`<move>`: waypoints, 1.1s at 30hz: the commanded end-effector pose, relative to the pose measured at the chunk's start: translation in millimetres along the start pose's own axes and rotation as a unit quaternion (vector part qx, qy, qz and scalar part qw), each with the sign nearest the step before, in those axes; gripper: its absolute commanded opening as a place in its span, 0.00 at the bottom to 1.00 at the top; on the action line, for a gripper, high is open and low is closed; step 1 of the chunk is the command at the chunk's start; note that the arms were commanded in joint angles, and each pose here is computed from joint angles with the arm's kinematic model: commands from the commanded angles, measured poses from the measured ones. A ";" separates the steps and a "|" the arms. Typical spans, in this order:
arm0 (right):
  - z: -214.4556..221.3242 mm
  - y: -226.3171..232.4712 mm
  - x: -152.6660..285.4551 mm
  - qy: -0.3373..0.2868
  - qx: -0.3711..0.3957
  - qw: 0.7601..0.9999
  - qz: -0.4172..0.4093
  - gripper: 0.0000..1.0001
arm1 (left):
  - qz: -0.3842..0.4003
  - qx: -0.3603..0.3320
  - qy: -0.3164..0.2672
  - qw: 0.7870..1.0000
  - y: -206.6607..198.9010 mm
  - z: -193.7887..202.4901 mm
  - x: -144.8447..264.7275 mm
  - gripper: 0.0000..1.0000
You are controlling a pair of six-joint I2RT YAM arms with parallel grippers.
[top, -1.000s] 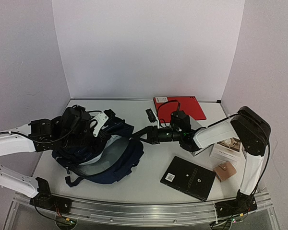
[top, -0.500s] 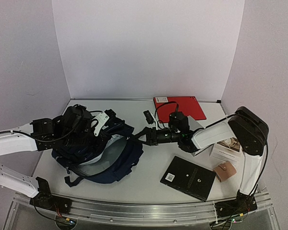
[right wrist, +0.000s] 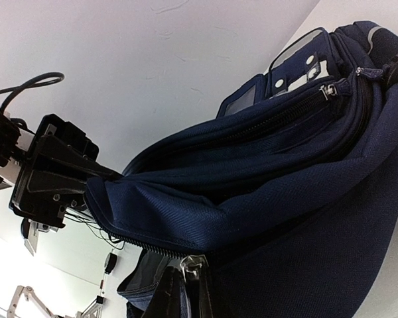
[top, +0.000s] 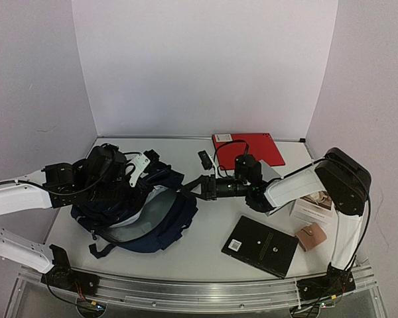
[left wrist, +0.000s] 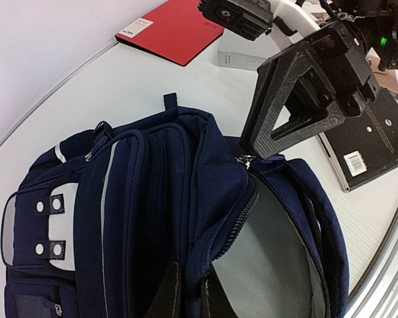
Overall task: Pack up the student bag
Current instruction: Unzip the student bag at the center of the board.
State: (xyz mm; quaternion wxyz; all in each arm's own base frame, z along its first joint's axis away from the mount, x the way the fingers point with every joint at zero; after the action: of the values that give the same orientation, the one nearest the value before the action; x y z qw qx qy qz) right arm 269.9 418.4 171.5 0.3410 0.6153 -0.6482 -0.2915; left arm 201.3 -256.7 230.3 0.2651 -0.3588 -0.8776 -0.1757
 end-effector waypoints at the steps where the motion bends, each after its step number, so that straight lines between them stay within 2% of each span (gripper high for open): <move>1: -11.0 15.1 -3.6 -0.018 0.032 0.999 -0.020 0.12 | -0.012 0.026 -0.062 0.998 8.2 -33.6 11.6 0.00; 12: 1.4 -1.2 -7.9 0.009 0.047 0.999 0.020 0.17 | -0.015 0.028 -0.064 0.997 10.9 -34.0 13.3 0.00; 15: 1.3 -3.0 -7.4 0.010 0.052 0.998 0.028 0.12 | -0.016 0.028 -0.063 0.997 11.5 -34.0 12.8 0.00; 18: -1.7 -2.7 -5.4 0.002 0.059 0.997 0.039 0.02 | -0.016 0.028 -0.062 0.998 11.8 -33.9 12.0 0.00; 21: -8.1 -0.3 -2.3 -0.014 0.066 0.996 0.052 0.00 | -0.015 0.027 -0.062 0.998 11.6 -34.2 12.3 0.00; 28: -26.7 -42.6 4.8 -0.041 0.062 0.974 0.216 0.00 | -0.004 0.026 -0.083 0.996 11.6 -48.1 26.0 0.00; 33: -33.9 -54.2 -0.6 -0.038 0.066 0.969 0.237 0.00 | 0.021 0.022 -0.093 0.995 8.7 -63.6 42.2 0.00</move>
State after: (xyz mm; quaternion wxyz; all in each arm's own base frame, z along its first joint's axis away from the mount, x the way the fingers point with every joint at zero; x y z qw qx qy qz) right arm 308.7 416.8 140.8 0.3518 0.4885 -0.7722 -0.2033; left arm 204.1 -255.0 236.6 0.2658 -0.3605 -0.8777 -0.1707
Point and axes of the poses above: each gripper's point midway between its finger pads, its own x axis back along the fingers, its own y axis along the line the jaws close on, z = x × y, the point moved 3 cm from there along x, back along the fingers, and after that the axes turned 1 degree about -x, right-handed, at the moved point
